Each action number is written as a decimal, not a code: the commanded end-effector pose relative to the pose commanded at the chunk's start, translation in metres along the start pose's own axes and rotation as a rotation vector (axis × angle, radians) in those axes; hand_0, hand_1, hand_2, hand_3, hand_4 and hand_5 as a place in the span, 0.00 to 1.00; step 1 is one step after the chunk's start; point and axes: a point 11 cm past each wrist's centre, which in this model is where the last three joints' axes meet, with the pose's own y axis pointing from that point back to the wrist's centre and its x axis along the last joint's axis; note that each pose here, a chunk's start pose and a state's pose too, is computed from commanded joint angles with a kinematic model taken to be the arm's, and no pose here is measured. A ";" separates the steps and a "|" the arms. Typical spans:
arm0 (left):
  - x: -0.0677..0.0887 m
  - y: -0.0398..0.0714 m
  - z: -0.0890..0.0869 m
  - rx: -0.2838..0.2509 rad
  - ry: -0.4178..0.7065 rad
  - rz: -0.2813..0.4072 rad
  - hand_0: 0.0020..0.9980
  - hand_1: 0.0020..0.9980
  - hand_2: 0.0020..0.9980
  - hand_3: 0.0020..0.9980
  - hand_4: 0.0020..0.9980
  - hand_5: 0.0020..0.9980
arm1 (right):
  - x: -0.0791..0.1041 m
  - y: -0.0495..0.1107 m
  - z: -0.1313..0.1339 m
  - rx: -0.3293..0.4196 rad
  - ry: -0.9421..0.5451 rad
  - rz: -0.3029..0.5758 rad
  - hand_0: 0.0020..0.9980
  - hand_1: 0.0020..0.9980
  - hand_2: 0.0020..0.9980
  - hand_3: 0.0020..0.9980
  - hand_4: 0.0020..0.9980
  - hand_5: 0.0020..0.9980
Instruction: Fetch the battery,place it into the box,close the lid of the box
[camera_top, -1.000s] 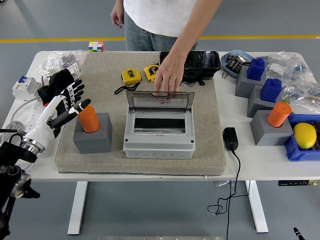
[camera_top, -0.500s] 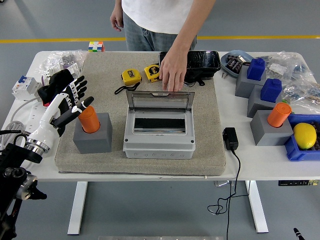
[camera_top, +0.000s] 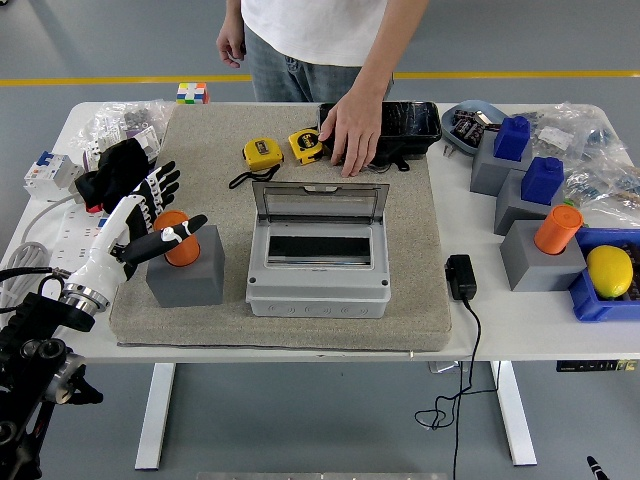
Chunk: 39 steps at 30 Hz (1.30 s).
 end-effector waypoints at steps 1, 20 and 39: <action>0.000 0.000 0.000 0.001 -0.001 0.001 1.00 1.00 1.00 1.00 1.00 0.18 | 0.000 0.000 0.000 0.000 0.000 0.000 0.82 0.80 0.79 0.81 1.00 1.00; -0.020 0.002 0.000 -0.015 -0.016 0.005 0.91 0.98 0.95 0.94 1.00 0.10 | 0.000 0.000 0.001 -0.001 0.000 0.000 0.82 0.79 0.78 0.81 1.00 1.00; -0.026 0.001 -0.011 -0.002 0.016 0.039 0.86 0.91 0.83 0.83 1.00 0.09 | -0.001 0.000 0.000 0.000 -0.004 -0.002 0.82 0.79 0.78 0.81 1.00 1.00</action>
